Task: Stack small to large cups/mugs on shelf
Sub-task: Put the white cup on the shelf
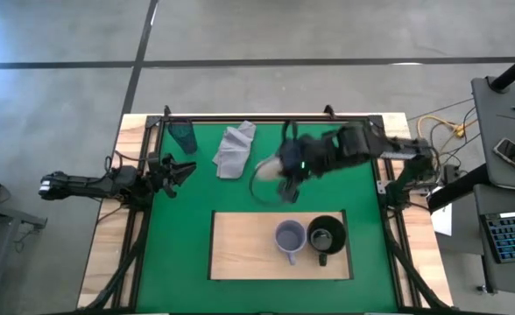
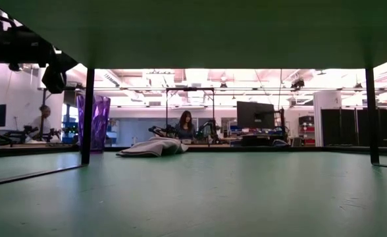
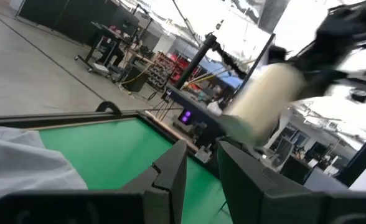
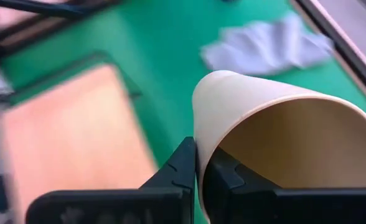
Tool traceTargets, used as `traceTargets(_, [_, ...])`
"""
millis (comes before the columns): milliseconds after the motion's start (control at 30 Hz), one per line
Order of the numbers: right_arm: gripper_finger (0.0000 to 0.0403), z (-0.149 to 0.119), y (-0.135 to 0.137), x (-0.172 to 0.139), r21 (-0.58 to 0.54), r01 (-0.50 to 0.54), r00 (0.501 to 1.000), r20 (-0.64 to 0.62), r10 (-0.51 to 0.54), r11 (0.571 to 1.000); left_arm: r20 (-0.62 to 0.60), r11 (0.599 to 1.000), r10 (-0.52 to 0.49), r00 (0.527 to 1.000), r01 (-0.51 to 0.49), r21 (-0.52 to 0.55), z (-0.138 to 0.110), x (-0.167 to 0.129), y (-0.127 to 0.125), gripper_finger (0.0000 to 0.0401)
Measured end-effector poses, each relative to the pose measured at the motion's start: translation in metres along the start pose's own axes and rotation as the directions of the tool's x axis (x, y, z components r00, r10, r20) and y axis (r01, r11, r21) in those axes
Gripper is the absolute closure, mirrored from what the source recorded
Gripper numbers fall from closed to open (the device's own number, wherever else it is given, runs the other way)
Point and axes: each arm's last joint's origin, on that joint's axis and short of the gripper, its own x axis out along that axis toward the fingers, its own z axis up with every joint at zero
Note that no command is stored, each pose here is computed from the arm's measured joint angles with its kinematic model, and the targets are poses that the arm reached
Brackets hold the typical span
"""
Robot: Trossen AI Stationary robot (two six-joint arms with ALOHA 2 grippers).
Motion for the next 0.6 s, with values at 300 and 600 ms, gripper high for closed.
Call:
traceTargets(300, [0.0394, -0.001, 0.064, 0.016, -0.093, -0.217, 0.976, 0.013, 0.219, 0.972, -0.006, 0.992, -0.088, 0.996, 0.087, -0.094, 0.007, 0.000, -0.007, 0.0324])
traceTargets(600, [0.0394, 0.001, 0.057, 0.002, -0.308, -0.139, 0.986, 0.041, 0.159, 0.941, 0.052, 0.972, -0.150, 0.987, 0.157, -0.174, 0.023, -0.001, -0.016, 0.0324])
